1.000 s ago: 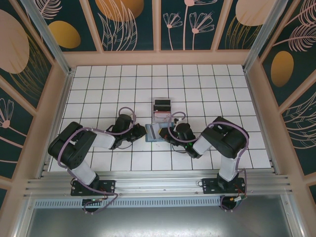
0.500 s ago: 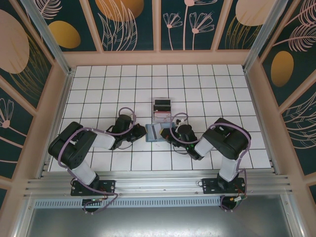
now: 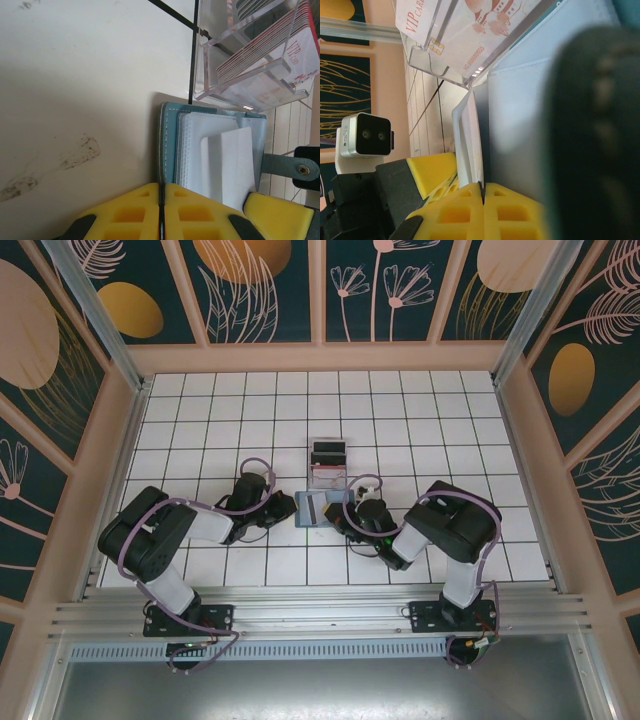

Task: Put the credit cards into the card holder
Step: Insert the credit card into the card slot.

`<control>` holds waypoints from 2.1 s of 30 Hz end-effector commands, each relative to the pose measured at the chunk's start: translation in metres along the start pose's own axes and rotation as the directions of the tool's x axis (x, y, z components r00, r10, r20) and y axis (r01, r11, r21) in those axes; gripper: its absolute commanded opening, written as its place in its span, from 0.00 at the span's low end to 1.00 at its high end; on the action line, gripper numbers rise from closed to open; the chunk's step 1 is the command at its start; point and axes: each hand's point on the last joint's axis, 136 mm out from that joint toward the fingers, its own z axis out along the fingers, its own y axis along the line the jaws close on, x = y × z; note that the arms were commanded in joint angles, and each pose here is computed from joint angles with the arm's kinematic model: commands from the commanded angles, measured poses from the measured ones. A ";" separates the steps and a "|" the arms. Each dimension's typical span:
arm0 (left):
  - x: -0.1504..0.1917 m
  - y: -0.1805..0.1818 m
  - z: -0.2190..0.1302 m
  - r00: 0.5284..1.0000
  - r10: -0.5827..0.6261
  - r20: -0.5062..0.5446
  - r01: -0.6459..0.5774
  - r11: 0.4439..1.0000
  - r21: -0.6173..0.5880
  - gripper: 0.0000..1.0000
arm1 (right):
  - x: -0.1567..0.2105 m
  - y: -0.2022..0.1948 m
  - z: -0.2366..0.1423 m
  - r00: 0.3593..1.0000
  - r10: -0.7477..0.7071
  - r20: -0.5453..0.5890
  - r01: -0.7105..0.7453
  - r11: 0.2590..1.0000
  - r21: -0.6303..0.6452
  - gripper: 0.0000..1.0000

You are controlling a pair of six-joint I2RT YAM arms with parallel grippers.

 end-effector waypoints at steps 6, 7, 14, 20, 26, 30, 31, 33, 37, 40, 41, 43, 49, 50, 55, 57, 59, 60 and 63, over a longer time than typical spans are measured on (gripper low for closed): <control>0.038 0.034 0.004 0.993 -0.040 -0.115 0.029 0.994 -0.101 0.11 | 0.006 -0.024 -0.003 0.999 0.036 0.023 -0.037 0.997 0.063 0.00; 0.038 0.033 0.004 0.993 -0.038 -0.115 0.026 0.994 -0.102 0.11 | 0.007 -0.025 -0.005 0.999 0.043 0.026 -0.045 0.997 0.065 0.00; 0.038 0.036 0.004 0.992 -0.036 -0.118 0.022 0.993 -0.116 0.11 | 0.006 -0.025 -0.010 0.998 0.039 0.046 -0.042 0.997 0.071 0.00; 0.038 0.034 0.004 0.992 -0.037 -0.119 0.024 0.994 -0.111 0.11 | 0.007 -0.024 -0.005 0.999 0.029 0.041 -0.032 0.997 0.071 0.00; 0.038 0.034 0.004 0.992 -0.037 -0.118 0.024 0.994 -0.110 0.11 | 0.007 -0.024 0.002 0.999 0.020 0.049 -0.023 0.997 0.067 0.00; 0.037 0.031 0.005 0.992 -0.035 -0.118 0.023 0.994 -0.105 0.11 | 0.007 -0.026 0.008 0.998 0.023 0.051 -0.027 0.997 0.071 0.00; 0.037 0.031 0.005 0.992 -0.035 -0.118 0.022 0.994 -0.106 0.11 | 0.008 -0.025 0.009 0.999 0.023 0.049 -0.026 0.997 0.066 0.00; 0.037 0.031 0.005 0.992 -0.034 -0.118 0.022 0.994 -0.107 0.11 | 0.010 -0.025 0.013 0.999 0.025 0.040 -0.027 0.997 0.067 0.00; 0.038 0.033 0.005 0.992 -0.037 -0.121 0.023 0.993 -0.111 0.11 | 0.015 -0.022 0.017 1.000 0.006 0.016 -0.007 0.997 0.071 0.00; 0.040 0.035 0.004 0.992 -0.037 -0.121 0.023 0.993 -0.119 0.11 | 0.017 -0.018 0.014 1.000 -0.006 0.008 0.006 0.997 0.076 0.08; 0.036 0.029 0.001 0.994 -0.027 -0.108 0.016 0.994 -0.105 0.11 | 0.017 -0.017 0.012 1.000 -0.015 0.006 0.015 0.996 0.084 0.14; 0.036 0.030 0.000 0.994 -0.026 -0.105 0.015 0.994 -0.108 0.11 | 0.016 -0.014 0.007 0.999 -0.036 0.020 0.034 0.995 0.097 0.26; 0.037 0.032 -0.001 0.994 -0.026 -0.102 0.014 0.994 -0.113 0.10 | 0.005 -0.002 -0.012 0.991 -0.119 0.059 0.110 0.984 0.143 0.39; 0.037 0.032 -0.001 0.994 -0.025 -0.103 0.013 0.993 -0.115 0.10 | 0.003 -0.002 -0.016 0.989 -0.130 0.067 0.118 0.980 0.159 0.40; 0.036 0.033 0.000 0.995 -0.024 -0.101 0.012 0.993 -0.119 0.10 | -0.009 0.003 -0.033 0.974 -0.210 0.087 0.187 0.958 0.218 0.45; 0.036 0.032 0.001 0.995 -0.022 -0.102 0.010 0.993 -0.116 0.10 | -0.013 0.008 -0.036 0.964 -0.253 0.080 0.229 0.946 0.230 0.46; 0.036 0.032 0.001 0.994 -0.022 -0.104 0.010 0.993 -0.115 0.10 | -0.015 0.012 -0.036 0.956 -0.288 0.056 0.268 0.936 0.229 0.45; 0.036 0.031 0.002 0.994 -0.020 -0.105 0.008 0.993 -0.114 0.10 | -0.017 0.014 -0.034 0.953 -0.301 0.034 0.286 0.931 0.226 0.44; 0.036 0.031 0.002 0.994 -0.021 -0.105 0.009 0.994 -0.112 0.10 | -0.020 0.019 -0.023 0.942 -0.330 -0.059 0.335 0.920 0.205 0.40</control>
